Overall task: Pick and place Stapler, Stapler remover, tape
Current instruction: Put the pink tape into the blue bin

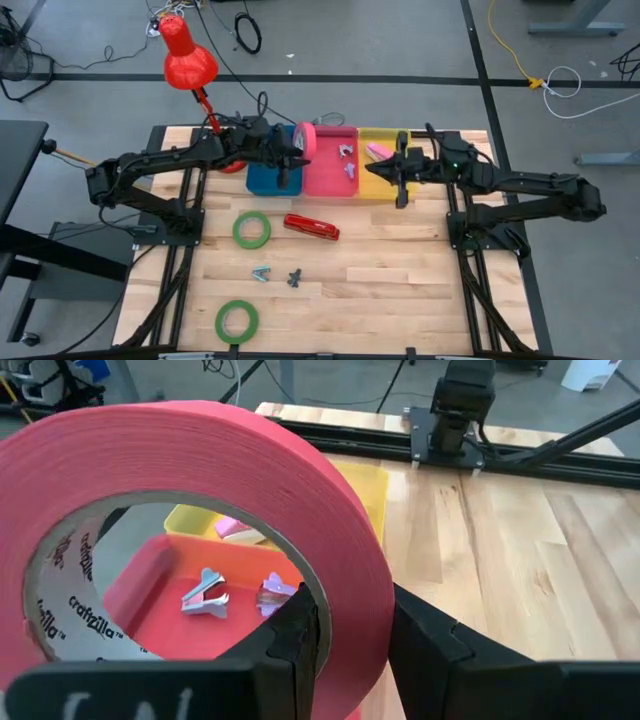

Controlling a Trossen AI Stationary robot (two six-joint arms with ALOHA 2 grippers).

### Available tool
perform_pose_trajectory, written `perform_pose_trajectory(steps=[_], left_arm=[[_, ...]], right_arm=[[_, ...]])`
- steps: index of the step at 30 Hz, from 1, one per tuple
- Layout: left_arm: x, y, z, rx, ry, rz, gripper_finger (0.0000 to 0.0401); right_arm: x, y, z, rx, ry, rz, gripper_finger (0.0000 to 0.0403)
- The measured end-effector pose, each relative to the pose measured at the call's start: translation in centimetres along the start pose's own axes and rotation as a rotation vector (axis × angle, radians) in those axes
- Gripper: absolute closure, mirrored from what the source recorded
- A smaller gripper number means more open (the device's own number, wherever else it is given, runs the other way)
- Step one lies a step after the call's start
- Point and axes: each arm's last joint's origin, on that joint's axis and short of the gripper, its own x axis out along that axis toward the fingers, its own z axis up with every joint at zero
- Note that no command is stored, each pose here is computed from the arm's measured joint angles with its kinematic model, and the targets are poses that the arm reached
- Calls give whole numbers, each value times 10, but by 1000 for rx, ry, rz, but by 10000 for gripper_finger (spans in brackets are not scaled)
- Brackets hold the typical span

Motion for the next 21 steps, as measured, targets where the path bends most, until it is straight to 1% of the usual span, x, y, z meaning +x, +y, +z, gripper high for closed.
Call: perform_pose_trajectory(steps=[5, 8, 13, 17, 21], left_arm=[[-1, 6, -5, -19, 41, 20, 296], [-3, 11, -9, -34, 76, 33, 296], [-6, 20, -14, -61, 124, 58, 296], [-8, 25, -18, -79, 157, 70, 296], [-10, 29, -22, -89, 188, 81, 296]], right_arm=[[-24, 6, -12, 66, 18, 3, 402], [-39, 8, -10, 103, 35, -9, 402], [-63, 9, -9, 108, 79, -102, 403], [-78, 11, -8, 111, 100, -110, 403], [-90, 12, 1, 124, 140, -140, 403]])
